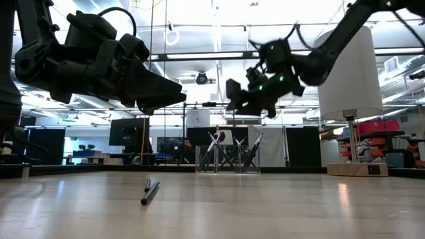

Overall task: Pick & Place Makeup Supplies
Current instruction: Put the black makeup brush into the transparent organizer

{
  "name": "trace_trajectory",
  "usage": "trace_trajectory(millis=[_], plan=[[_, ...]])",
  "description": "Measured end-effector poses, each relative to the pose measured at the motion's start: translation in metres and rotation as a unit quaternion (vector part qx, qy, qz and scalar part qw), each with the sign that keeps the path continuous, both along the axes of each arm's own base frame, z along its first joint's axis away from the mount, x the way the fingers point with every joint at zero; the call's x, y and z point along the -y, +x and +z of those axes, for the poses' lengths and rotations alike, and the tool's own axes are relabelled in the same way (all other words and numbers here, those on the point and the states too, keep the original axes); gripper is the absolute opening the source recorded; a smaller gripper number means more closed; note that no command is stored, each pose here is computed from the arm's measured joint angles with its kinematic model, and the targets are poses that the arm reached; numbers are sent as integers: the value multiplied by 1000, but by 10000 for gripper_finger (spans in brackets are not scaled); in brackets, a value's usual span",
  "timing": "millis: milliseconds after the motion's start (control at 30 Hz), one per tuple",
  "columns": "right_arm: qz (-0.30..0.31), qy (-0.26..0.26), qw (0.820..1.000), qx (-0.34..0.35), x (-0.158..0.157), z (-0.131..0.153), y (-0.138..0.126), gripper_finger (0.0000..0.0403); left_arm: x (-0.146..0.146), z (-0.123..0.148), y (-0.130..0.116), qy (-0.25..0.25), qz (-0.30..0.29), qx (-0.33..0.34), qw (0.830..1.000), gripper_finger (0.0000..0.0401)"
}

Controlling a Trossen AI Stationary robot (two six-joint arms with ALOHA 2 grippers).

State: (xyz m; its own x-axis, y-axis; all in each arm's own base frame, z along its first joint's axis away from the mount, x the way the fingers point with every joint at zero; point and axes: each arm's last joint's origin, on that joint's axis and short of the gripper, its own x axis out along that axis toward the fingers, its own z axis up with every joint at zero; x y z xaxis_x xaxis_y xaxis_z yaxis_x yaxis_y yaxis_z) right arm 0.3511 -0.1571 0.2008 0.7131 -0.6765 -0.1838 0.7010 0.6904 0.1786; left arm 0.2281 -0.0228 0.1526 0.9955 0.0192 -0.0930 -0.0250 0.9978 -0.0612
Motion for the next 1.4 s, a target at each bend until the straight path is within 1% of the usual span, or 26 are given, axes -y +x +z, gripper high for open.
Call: trace_trajectory(millis=[100,167,267,333,467,600,700,800,867,900,1000,1100,1167,1233,1400], plan=[[18,2,1000,-4,-14,13,-1,181,0,0,0,0,0,0,1000,195],[42,4,999,-9,-30,17,2,177,0,0,0,1,0,-3,1000,195],[81,14,996,-37,-57,13,9,167,0,-4,0,13,-1,-21,1000,195],[109,18,992,-54,-78,7,15,161,0,-9,-1,23,-2,-49,999,195],[165,42,981,-98,-124,-15,23,149,-1,-21,-4,29,-3,-111,993,195],[211,81,970,-88,-172,-38,32,140,-1,-31,-8,7,3,-164,986,195],[261,89,959,-71,-210,-59,37,133,-1,-34,-10,-3,10,-181,983,195],[292,127,946,-67,-247,-75,46,122,-3,-33,-9,5,32,-176,984,195],[297,148,939,-86,-266,-82,57,111,-4,-32,-9,12,58,-168,984,195],[296,151,938,-102,-274,-84,64,106,-5,-31,-9,16,74,-164,984,195],[282,142,934,-166,-295,-90,80,93,-8,-30,-9,24,110,-155,981,195],[255,130,933,-219,-309,-87,88,92,-8,-29,-9,24,117,-153,981,195],[244,129,933,-231,-313,-81,90,100,-8,-29,-9,20,117,-153,981,195],[230,122,937,-233,-313,-76,91,117,-8,-29,-9,14,118,-151,981,195],[220,109,941,-233,-313,-78,92,172,-7,-28,-8,11,116,-146,982,195]])
